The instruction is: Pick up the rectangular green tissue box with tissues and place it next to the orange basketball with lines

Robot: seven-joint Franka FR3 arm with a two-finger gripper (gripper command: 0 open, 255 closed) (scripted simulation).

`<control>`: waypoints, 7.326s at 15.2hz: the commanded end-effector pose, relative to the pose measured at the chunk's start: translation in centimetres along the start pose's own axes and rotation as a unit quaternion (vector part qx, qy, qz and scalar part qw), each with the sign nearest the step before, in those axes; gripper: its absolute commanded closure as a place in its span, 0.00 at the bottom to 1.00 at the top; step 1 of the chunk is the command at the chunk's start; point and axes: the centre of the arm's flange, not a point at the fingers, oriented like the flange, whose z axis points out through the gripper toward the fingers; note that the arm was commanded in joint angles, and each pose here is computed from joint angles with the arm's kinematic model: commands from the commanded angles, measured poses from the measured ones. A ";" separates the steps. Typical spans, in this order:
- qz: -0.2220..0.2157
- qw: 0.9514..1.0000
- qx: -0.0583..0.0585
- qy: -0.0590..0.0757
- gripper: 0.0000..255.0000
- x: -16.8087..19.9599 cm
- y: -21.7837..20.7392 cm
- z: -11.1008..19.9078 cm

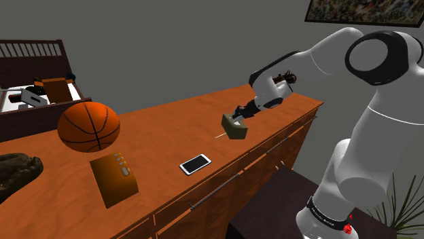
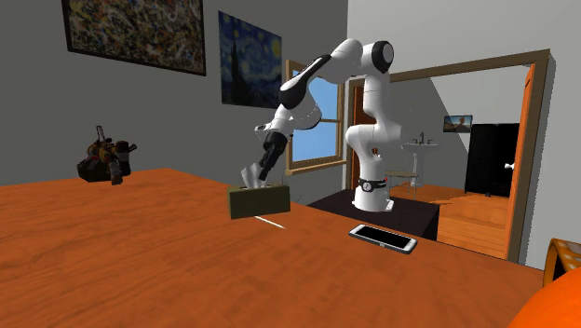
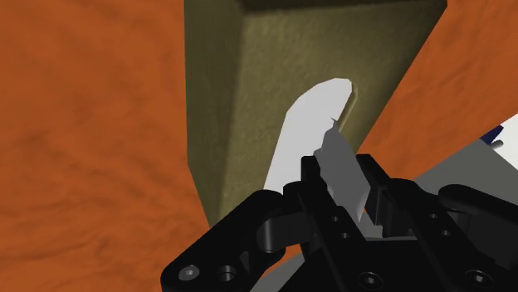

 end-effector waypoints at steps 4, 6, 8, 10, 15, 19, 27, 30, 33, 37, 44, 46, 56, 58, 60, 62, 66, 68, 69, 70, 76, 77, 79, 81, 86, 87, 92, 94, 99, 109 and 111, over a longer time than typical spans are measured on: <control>0.000 1.000 0.000 0.000 1.00 1.2 -1.1 -1.7; 0.000 1.000 0.000 0.000 1.00 1.8 -1.6 -2.5; 0.000 1.000 0.000 0.000 1.00 2.3 -2.0 -3.2; 0.000 1.000 0.000 0.000 1.00 2.8 -2.5 -4.0; 0.000 1.000 0.000 0.000 1.00 4.2 -3.7 -5.9; 0.000 1.000 0.000 0.000 1.00 5.3 -4.7 -7.5; 0.000 1.000 0.000 0.000 1.00 7.5 -6.6 -10.5; 0.000 1.000 0.000 0.000 1.00 8.3 -7.3 -11.7; 0.000 1.000 0.000 0.000 1.00 9.1 -8.0 -12.9; 0.000 1.000 0.000 0.000 1.00 10.2 -8.9 -14.4; 0.000 1.000 0.000 0.000 1.00 12.1 -10.6 -17.1; 0.000 1.000 0.000 0.000 1.00 12.6 -11.1 -17.9; 0.000 1.000 0.000 0.000 1.00 15.3 -13.5 -21.7; 0.000 1.000 0.000 0.000 1.00 15.7 -13.8 -22.3; 0.000 1.000 0.000 0.000 1.00 15.0 -16.2 -21.4; 0.000 1.000 0.000 0.000 1.00 14.2 -18.6 -20.5; 0.000 1.000 0.000 0.000 1.00 12.7 -23.3 -18.6; 0.000 1.000 0.000 0.000 1.00 12.0 -25.6 -17.7; 0.000 1.000 0.000 0.000 1.00 11.6 -26.8 -17.2; 0.000 1.000 0.000 0.000 1.00 11.2 -28.0 -16.8; 0.000 1.000 0.000 0.000 1.00 9.0 -35.1 -14.0; 0.000 1.000 0.000 0.000 1.00 8.6 -36.2 -13.5; 0.000 1.000 0.000 0.000 1.00 7.9 -38.6 -12.6; 0.000 1.000 0.000 0.000 1.00 7.1 -41.0 -11.7; 0.000 1.000 0.000 0.000 1.00 5.3 -46.9 -9.4; 0.000 1.000 0.000 0.000 1.00 4.9 -48.0 -8.9; 0.000 1.000 0.000 0.000 1.00 3.0 -53.9 -6.6; 0.000 1.000 0.000 0.000 1.00 2.3 -56.3 -5.7; 0.000 1.000 0.000 0.000 1.00 0.6 -57.0 -3.5; 0.000 1.000 0.000 0.000 1.00 -2.1 -54.6 0.3; 0.000 1.000 0.000 0.000 1.00 -2.6 -54.2 1.1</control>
